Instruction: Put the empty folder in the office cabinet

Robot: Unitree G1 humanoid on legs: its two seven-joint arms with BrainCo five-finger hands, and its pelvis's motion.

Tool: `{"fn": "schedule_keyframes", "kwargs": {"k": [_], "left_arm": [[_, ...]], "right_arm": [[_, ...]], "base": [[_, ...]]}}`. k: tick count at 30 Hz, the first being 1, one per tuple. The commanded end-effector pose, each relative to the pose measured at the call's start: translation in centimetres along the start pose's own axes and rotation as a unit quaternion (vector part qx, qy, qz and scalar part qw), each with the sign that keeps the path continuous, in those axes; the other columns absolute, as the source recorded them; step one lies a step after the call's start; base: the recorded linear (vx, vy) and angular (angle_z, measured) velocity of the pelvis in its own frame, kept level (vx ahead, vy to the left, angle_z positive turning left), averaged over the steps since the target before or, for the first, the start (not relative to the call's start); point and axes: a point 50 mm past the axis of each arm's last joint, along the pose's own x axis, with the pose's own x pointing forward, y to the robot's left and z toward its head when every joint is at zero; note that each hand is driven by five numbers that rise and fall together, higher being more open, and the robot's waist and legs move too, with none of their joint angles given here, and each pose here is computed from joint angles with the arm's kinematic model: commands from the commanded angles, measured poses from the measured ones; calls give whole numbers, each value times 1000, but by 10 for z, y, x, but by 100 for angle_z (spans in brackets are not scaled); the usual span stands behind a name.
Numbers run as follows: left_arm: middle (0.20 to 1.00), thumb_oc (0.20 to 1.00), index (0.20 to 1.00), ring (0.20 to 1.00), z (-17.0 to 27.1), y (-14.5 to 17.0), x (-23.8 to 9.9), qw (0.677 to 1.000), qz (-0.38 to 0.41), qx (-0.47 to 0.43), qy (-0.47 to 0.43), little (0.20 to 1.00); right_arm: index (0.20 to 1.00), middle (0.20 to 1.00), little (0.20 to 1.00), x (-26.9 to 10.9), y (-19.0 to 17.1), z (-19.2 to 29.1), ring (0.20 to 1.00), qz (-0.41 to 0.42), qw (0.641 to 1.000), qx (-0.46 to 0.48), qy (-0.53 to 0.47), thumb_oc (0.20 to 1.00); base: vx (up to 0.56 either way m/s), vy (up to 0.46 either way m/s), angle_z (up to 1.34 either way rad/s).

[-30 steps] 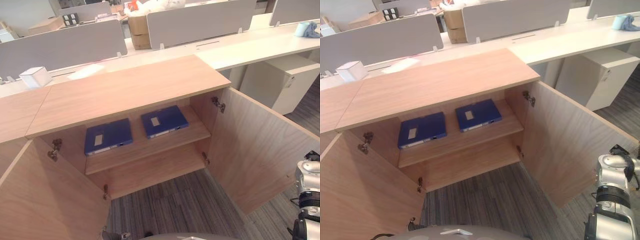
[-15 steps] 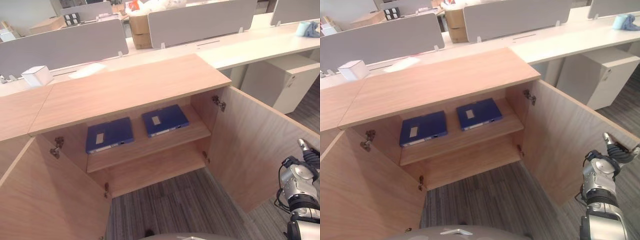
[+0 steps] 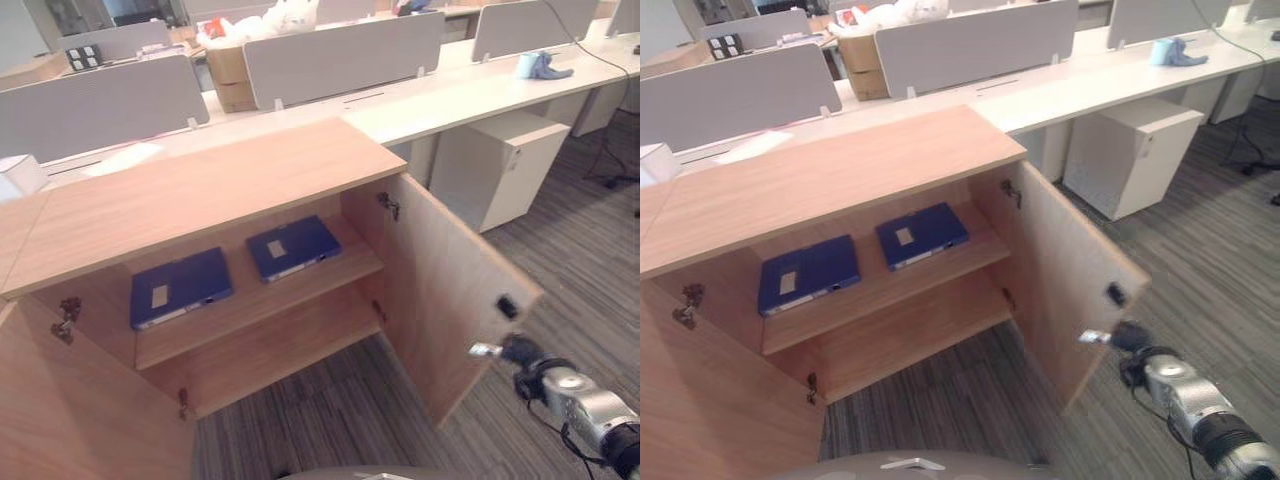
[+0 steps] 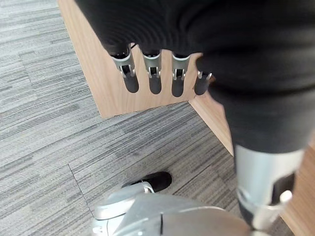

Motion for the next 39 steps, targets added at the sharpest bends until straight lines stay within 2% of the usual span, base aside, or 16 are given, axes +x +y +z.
{"fn": "schedule_keyframes", "kwargs": {"k": [1,5,11,17,21,22,23,24,26,27,28,32,39], "left_arm": [[1000,1000,1000,1000,41,20,5,996,9,56,-63,1000],[1000,1000,1000,1000,41,26,4,996,18,53,-64,1000],[1000,1000,1000,1000,27,31,4,999,25,23,-37,1000],[1000,1000,1000,1000,15,33,4,999,31,-14,-14,1000],[1000,1000,1000,1000,13,34,4,999,36,-40,-11,1000],[1000,1000,1000,1000,12,38,3,997,44,-55,-10,1000],[1000,1000,1000,1000,13,40,3,997,50,-61,-11,1000],[1000,1000,1000,1000,14,44,3,995,63,-76,-12,1000],[1000,1000,1000,1000,14,53,2,992,85,-88,-11,1000],[1000,1000,1000,1000,15,53,2,992,85,-88,-12,1000],[1000,1000,1000,1000,12,62,1,989,108,-101,-2,1000],[1000,1000,1000,1000,-8,80,-4,980,151,-126,39,1000],[1000,1000,1000,1000,-43,106,-17,967,191,-143,90,1000]], "right_arm": [[1000,1000,1000,37,104,95,1000,301,937,-44,-169,1000],[1000,1000,1000,38,110,82,1000,313,936,-27,-157,1000],[1000,1000,1000,34,100,77,1000,301,940,-18,-158,1000],[1000,1000,1000,43,90,70,1000,259,953,15,-158,1000],[1000,1000,1000,52,81,45,1000,214,966,64,-126,1000],[1000,1000,1000,61,66,13,1000,139,982,101,-80,1000],[1000,1000,1000,66,62,3,1000,110,987,103,-59,1000],[1000,1000,1000,70,48,-31,1000,22,990,138,6,1000],[1000,1000,1000,70,42,-63,1000,-50,981,173,78,1000],[1000,1000,1000,71,42,-63,1000,-50,981,173,78,1000],[1000,1000,1000,64,37,-89,1000,-117,959,219,139,1000],[1000,1000,1000,35,22,-129,1000,-223,902,299,216,1000],[1000,1000,1000,-13,9,-174,1000,-310,821,404,257,1000]], "base": [[-9,-49,33],[-12,-71,63],[-40,-91,31],[-26,-47,-5],[2,-30,4],[-17,-24,22],[-77,-37,32],[-138,-36,16],[-123,-36,7],[-110,-15,45],[-95,-1,70],[-43,59,63],[-43,189,82]]}}
